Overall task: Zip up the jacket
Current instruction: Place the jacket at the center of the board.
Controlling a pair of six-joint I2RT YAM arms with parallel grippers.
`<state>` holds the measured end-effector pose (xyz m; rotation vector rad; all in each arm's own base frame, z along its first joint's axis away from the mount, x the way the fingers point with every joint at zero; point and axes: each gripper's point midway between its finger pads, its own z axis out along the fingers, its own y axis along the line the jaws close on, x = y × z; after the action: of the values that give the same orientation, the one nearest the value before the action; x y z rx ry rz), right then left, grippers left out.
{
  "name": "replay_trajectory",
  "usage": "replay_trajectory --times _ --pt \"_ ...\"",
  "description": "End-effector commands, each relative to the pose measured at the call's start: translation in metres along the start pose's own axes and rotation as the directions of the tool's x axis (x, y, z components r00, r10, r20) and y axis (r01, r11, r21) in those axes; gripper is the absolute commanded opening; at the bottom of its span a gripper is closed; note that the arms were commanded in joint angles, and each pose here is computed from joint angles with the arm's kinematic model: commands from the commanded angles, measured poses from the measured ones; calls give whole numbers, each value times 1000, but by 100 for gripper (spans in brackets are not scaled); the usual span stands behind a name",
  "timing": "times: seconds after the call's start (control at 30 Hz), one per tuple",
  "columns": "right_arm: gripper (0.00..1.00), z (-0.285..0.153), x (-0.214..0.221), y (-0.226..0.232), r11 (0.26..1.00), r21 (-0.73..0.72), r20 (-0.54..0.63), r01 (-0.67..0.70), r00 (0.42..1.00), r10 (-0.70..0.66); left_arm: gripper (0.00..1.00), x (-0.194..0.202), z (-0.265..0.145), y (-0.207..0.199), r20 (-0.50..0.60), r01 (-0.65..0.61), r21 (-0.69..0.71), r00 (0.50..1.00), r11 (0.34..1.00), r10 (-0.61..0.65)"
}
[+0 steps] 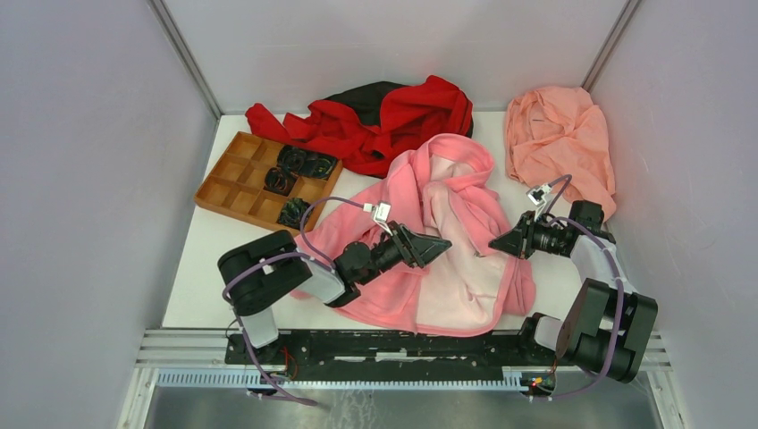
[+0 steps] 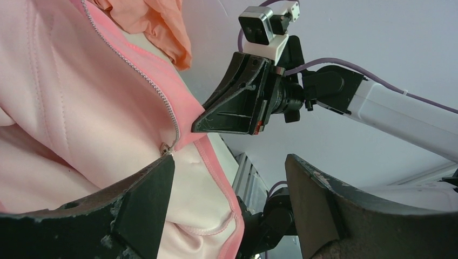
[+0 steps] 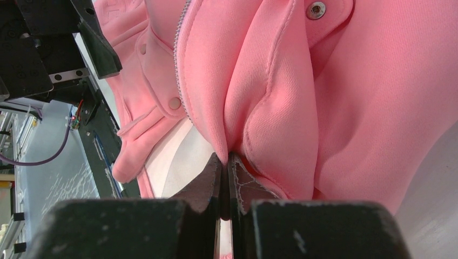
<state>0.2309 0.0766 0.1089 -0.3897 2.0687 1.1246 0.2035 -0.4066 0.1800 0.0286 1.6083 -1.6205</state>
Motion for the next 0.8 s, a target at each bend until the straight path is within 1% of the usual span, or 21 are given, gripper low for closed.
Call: replay_trajectory --times 0.0,0.13,0.4,0.5,0.7,0.77 --pt "0 0 -11 2 999 -22 15 43 999 -43 81 -4 8 -10 21 -17 40 1000 999 17" --pt "0 0 -10 2 999 -23 15 43 999 -42 80 -2 10 -7 19 -17 26 1000 1000 16" --pt "0 0 -10 1 999 -24 12 41 999 -41 70 -1 28 -5 20 -20 29 1000 999 19" --pt "0 0 -12 2 999 -25 13 48 999 -47 68 5 36 1 -4 -22 5 1000 1000 22" --pt "0 0 -13 3 998 -30 14 49 999 -49 68 19 48 25 -62 -40 -99 997 994 34" --pt "0 -1 -14 3 998 -33 13 49 999 -49 63 25 54 28 -87 -37 -98 996 995 28"
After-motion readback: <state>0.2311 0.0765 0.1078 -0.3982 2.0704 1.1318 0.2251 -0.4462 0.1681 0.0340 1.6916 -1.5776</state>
